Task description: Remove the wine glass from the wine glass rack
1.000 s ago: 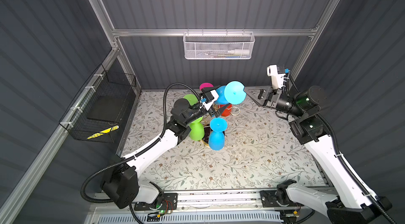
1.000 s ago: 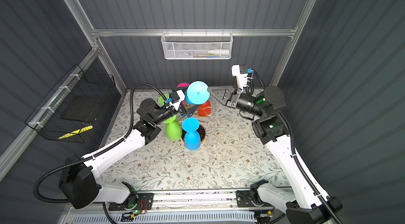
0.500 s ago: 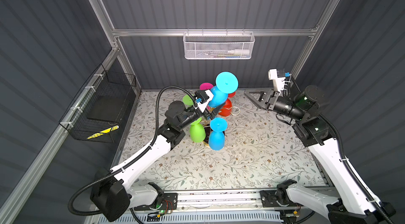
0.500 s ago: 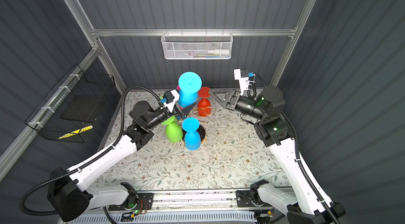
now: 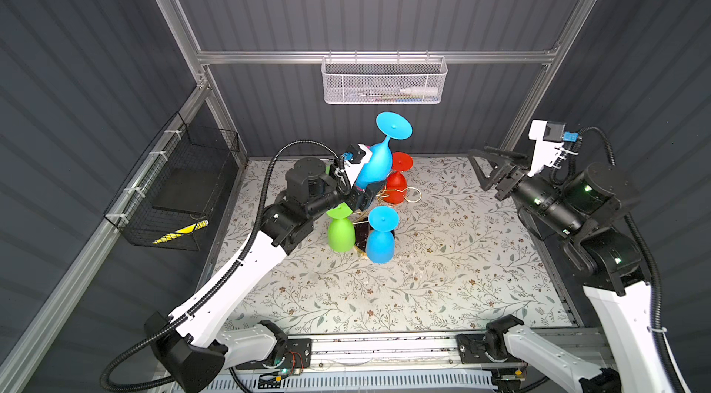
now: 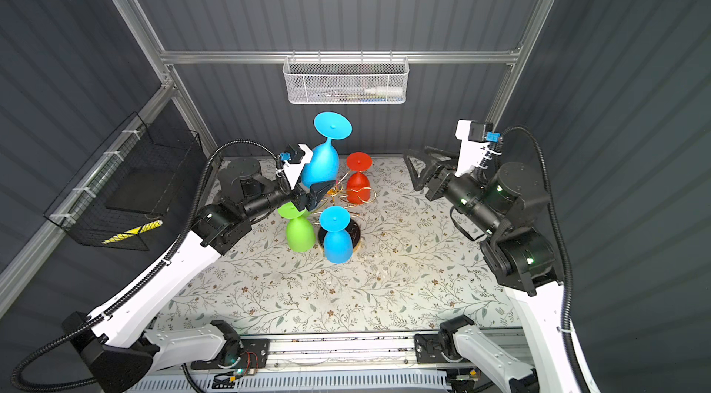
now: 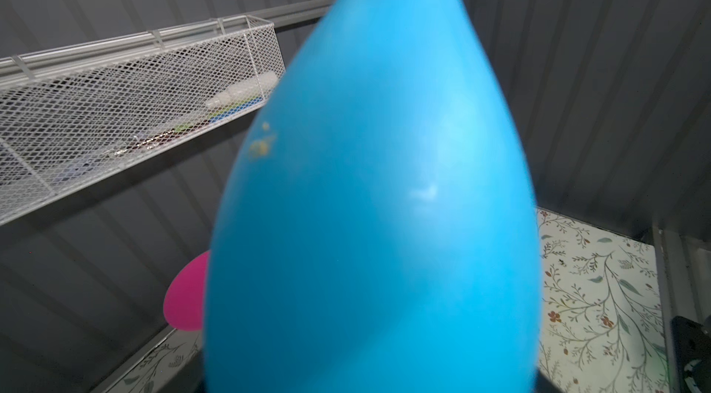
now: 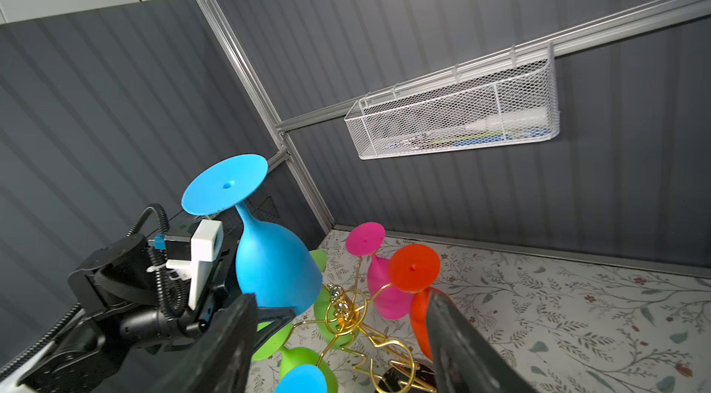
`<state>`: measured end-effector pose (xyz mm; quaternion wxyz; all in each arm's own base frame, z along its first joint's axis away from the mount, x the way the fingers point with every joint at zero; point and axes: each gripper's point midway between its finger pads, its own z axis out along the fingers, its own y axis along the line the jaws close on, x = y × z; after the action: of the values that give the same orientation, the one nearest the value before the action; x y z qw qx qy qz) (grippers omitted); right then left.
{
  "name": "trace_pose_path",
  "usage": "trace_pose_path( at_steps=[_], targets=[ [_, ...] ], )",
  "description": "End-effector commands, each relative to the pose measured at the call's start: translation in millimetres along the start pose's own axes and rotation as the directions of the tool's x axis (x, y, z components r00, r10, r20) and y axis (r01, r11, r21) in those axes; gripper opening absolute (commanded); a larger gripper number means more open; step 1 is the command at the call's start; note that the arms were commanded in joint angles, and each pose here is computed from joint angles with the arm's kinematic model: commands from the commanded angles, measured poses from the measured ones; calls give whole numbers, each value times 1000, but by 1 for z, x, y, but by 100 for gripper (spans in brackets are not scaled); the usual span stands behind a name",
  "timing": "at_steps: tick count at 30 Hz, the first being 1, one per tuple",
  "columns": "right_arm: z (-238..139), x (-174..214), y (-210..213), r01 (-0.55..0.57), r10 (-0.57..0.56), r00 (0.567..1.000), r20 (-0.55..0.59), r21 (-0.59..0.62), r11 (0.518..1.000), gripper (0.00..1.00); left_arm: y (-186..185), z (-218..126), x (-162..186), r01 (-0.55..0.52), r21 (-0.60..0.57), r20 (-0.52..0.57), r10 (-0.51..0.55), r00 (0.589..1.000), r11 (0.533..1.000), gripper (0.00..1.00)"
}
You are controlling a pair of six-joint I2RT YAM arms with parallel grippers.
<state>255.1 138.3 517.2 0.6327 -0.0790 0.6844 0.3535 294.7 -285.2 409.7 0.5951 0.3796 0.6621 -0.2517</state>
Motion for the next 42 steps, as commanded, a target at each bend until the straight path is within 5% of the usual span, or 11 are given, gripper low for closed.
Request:
trace_pose_path(
  at_steps=[1,10,19,33,42],
  targets=[
    [7,-1,-1,99,-99,995,-11,4,995,72,-5,-7,1,40,22,-85,-38,996,999,78],
    [20,-11,43,301,-297,954,48,-173,938,68,-15,-15,10,60,70,-164,-48,985,996,72],
    [27,-11,91,505,-491,861,130,-321,801,68,-19,-21,5,49,86,-118,-39,992,995,70],
    [81,17,111,790,-791,606,83,-180,587,66,-22,-23,7,48,98,-110,-37,993,994,70],
    [93,13,113,833,-827,553,101,-102,544,59,-24,-24,7,49,106,-106,-37,994,993,70]
  ],
)
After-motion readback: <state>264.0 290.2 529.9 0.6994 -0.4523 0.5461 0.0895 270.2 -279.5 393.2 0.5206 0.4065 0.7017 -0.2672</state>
